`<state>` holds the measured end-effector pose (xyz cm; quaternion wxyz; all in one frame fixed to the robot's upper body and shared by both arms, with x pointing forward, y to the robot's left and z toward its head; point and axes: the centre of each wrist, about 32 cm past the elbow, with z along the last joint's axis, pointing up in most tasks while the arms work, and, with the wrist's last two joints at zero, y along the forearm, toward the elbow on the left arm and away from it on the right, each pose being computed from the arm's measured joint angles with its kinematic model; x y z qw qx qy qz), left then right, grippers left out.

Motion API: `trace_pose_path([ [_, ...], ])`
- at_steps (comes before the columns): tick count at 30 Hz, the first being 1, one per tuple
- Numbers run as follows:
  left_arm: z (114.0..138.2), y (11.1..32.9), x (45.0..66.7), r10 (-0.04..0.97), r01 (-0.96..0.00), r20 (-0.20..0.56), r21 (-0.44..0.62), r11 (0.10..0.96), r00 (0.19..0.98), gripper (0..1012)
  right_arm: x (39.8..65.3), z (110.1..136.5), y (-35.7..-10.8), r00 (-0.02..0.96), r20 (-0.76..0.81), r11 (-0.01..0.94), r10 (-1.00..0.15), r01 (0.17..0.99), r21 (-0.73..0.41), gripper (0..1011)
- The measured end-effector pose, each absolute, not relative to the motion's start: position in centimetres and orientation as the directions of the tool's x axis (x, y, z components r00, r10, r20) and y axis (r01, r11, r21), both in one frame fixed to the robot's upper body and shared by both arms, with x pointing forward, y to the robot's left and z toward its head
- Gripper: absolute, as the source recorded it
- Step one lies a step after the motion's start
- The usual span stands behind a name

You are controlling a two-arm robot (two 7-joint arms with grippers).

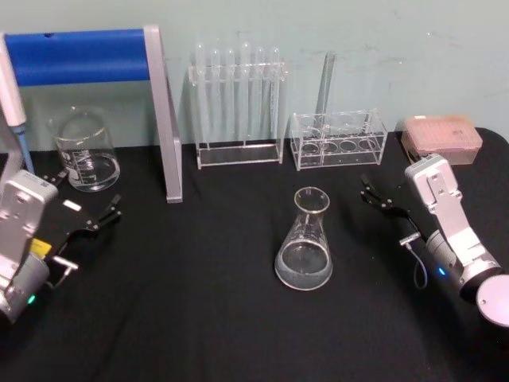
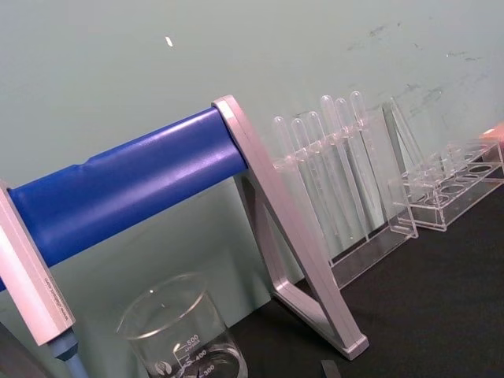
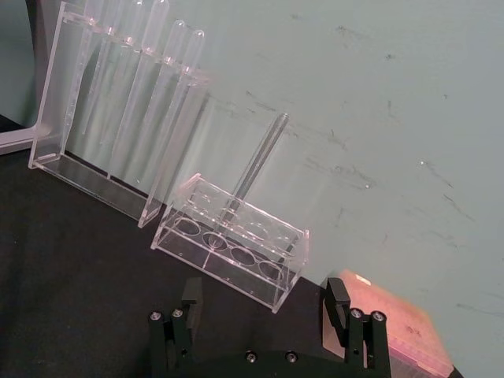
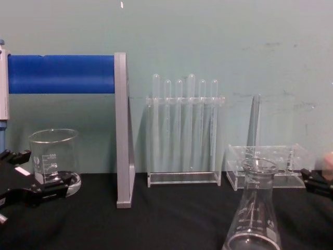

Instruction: Grasp the erlenmeyer flask with one hand, shake it three times, then place it back.

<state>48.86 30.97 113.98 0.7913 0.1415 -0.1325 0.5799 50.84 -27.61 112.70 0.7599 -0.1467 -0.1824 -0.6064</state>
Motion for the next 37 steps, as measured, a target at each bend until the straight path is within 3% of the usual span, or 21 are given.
trace_pose_path([
  [37,113.98,30.97,48.86,0.880,-0.955,0.374,0.070,0.287,0.292,1001,50.84,112.70,-27.61,0.198,0.455,0.222,-0.868,0.975,-0.002,1000],
])
